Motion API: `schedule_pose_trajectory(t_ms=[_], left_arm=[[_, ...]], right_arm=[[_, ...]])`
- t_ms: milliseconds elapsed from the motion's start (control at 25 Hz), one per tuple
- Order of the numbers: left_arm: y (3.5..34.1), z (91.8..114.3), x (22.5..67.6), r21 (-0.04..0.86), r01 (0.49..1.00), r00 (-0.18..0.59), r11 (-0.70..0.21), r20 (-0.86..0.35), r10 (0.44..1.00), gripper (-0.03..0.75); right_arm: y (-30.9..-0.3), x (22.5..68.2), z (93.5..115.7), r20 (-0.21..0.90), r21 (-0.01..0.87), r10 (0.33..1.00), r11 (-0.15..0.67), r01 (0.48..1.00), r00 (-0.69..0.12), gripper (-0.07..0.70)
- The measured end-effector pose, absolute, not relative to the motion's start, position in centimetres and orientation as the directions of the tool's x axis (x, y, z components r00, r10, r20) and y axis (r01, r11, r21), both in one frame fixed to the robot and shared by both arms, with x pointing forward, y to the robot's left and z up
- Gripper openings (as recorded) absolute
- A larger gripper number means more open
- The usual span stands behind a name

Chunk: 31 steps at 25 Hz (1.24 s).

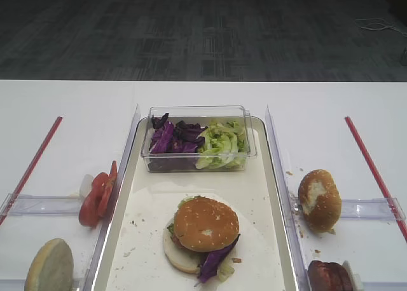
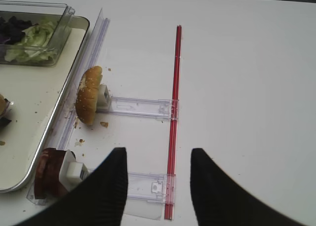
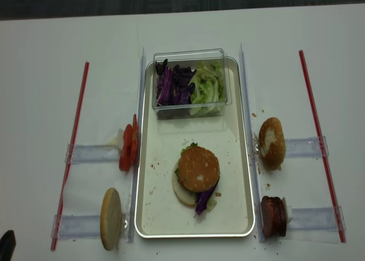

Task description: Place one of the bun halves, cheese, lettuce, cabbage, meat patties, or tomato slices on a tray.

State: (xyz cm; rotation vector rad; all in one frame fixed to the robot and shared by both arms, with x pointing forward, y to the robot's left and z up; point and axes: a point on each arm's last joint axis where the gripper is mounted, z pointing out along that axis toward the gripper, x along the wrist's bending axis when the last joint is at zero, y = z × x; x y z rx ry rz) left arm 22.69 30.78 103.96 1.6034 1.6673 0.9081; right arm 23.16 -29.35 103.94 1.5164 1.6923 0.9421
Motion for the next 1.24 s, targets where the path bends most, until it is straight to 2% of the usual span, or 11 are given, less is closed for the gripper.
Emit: schedule_pose_trajectory(t_ms=[1240], left_arm=[[30.78,103.96,22.69,0.833,0.553,-0.046,0.015,0.013,0.999,0.417]], right_arm=[[-29.35,23.16,103.94,-0.012,0.857,0.995,0.062,0.512,-0.101,0.321]])
